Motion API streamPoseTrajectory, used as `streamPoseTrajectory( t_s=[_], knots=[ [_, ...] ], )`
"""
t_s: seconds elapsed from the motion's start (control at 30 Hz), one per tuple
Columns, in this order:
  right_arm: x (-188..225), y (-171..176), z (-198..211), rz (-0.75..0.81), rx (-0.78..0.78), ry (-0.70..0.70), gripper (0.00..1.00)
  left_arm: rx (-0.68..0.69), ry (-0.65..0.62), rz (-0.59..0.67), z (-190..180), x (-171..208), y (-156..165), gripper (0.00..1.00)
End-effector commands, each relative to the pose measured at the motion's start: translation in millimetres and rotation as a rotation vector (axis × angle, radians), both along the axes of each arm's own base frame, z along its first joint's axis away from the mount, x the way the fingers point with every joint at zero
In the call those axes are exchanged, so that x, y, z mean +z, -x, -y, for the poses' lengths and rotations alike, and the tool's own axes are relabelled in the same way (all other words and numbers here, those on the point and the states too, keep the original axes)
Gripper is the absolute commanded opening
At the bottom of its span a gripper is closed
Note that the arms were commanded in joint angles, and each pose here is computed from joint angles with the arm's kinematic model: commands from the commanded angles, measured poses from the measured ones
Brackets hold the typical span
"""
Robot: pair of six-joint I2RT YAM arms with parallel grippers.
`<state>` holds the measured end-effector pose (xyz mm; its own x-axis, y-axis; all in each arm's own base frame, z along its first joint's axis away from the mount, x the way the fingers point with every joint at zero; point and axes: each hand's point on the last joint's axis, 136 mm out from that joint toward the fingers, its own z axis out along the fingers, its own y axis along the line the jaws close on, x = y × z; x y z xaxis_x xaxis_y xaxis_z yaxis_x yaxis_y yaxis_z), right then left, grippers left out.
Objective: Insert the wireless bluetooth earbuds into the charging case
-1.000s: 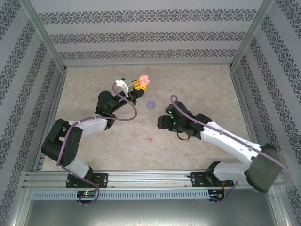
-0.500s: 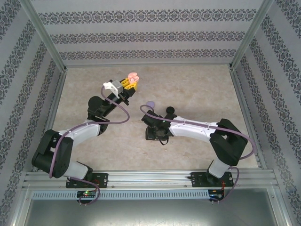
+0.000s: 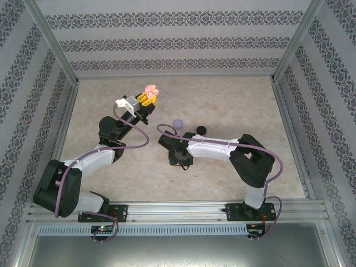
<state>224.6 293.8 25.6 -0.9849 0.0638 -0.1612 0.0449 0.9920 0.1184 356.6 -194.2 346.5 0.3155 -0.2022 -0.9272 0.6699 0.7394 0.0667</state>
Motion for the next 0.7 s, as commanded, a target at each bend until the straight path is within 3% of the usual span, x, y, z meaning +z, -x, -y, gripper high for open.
streamPoseTrajectory(
  t_s=[0.0,0.67],
  knots=[
    [-2.6,0.7,2.2,-0.001,-0.026,0.042,0.37,0.012,0.036,0.075,-9.7,19.4,10.1,0.0],
    [-20.5,0.4,-5.9,-0.036,-0.023,0.065,0.32,0.009,0.04,0.065,-10.1,14.9,9.8,0.0]
  ],
)
